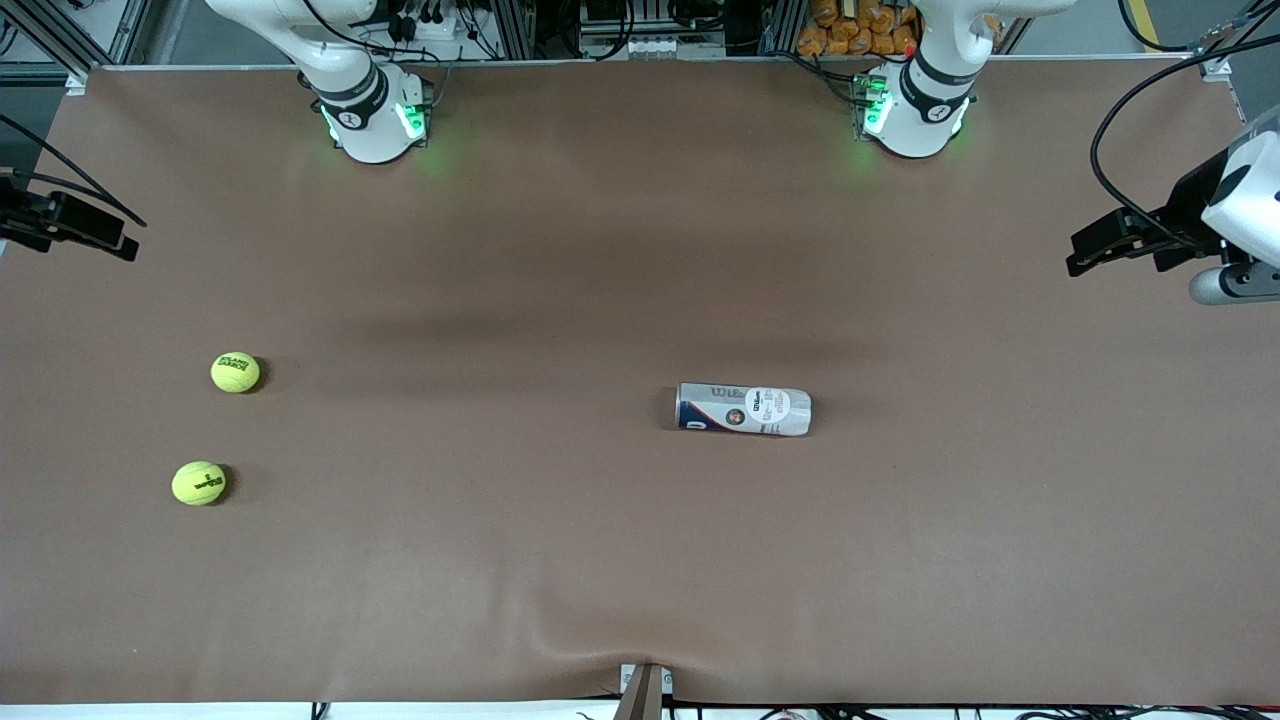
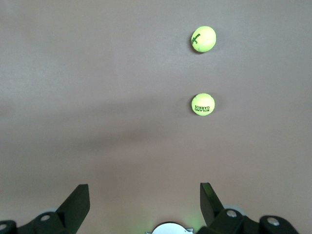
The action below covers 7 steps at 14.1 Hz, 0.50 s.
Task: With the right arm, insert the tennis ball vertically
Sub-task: 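Reach the left gripper to the white can while the right gripper nears the balls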
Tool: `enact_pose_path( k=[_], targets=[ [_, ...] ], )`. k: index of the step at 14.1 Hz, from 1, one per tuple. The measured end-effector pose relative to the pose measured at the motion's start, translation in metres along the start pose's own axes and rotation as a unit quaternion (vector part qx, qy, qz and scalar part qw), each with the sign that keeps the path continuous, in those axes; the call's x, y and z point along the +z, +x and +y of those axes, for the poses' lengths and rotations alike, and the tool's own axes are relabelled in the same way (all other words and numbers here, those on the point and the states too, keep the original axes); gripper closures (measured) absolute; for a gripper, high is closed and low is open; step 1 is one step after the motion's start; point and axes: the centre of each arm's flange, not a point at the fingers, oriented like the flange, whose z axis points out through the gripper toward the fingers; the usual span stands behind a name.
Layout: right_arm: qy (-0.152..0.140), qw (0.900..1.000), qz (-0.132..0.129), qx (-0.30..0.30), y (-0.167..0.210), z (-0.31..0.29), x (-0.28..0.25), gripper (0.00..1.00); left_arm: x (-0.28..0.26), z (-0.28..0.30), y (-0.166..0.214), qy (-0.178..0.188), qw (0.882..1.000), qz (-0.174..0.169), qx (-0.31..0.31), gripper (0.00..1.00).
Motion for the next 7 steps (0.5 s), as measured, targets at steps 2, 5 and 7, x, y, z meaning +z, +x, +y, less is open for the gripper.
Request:
enact_pose_path(
  k=[2,5,7],
  targets=[
    [0.000,1.000,-0.005,0.000,0.004,0.000,0.005,0.00,0.011,0.003,0.006,-0.010,1.000,-0.012,0.000,0.00],
    [-0.001,1.000,-0.013,0.000,0.007,0.000,0.013,0.00,0.046,0.023,0.020,-0.011,0.999,-0.043,0.014,0.00],
    [-0.001,1.000,-0.017,0.000,0.012,-0.001,0.020,0.00,0.057,0.039,0.026,-0.012,0.998,-0.047,0.027,0.00]
  ],
)
